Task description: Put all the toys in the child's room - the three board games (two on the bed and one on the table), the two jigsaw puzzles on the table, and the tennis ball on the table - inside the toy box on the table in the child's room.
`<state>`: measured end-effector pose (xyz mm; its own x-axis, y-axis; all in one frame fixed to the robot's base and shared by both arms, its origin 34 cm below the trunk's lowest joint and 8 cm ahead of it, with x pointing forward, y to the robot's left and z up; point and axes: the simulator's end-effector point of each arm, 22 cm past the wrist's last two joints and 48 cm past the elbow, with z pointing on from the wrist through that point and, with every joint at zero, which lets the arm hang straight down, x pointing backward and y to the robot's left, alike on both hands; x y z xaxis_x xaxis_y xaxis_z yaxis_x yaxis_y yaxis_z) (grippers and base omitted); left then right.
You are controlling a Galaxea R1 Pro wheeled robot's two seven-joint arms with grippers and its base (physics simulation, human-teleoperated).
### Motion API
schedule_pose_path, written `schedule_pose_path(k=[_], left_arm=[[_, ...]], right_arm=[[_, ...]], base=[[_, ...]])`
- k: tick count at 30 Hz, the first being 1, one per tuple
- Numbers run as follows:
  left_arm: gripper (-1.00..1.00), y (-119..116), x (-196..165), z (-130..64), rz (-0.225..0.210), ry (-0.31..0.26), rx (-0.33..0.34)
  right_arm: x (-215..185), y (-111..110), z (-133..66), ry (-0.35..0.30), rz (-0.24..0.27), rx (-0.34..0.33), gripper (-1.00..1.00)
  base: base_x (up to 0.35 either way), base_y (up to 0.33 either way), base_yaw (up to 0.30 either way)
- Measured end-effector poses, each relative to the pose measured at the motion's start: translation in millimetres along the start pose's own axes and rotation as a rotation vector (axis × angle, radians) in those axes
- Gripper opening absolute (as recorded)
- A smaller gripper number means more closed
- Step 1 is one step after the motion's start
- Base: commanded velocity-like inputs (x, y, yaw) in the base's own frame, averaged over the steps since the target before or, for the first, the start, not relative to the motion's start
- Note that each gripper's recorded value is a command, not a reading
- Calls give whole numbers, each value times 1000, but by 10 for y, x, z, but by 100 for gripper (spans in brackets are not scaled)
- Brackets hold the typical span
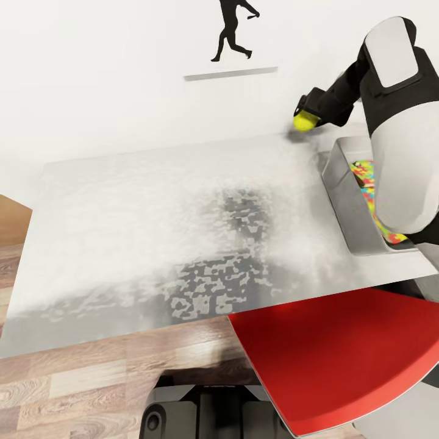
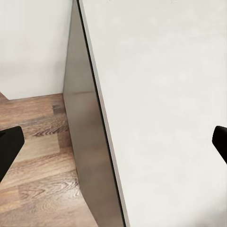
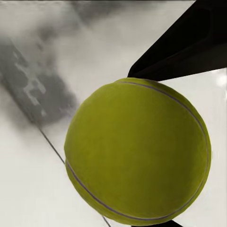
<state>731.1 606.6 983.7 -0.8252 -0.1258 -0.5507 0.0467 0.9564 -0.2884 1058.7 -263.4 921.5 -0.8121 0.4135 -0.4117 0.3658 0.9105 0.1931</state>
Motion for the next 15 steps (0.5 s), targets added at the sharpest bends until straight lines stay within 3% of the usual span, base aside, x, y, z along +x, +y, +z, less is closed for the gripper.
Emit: schedule_pose_path(k=[2,15], left_arm=[[100,0,0,0,0,0,0],[100,-19,-27,-45,2,-9,3]], right_arm=[[-87,-145,-18,-12,9,16,-100],[-121,-93,-100,-21,4,7,-100]], base=[[0,0,0],[0,0,-31]])
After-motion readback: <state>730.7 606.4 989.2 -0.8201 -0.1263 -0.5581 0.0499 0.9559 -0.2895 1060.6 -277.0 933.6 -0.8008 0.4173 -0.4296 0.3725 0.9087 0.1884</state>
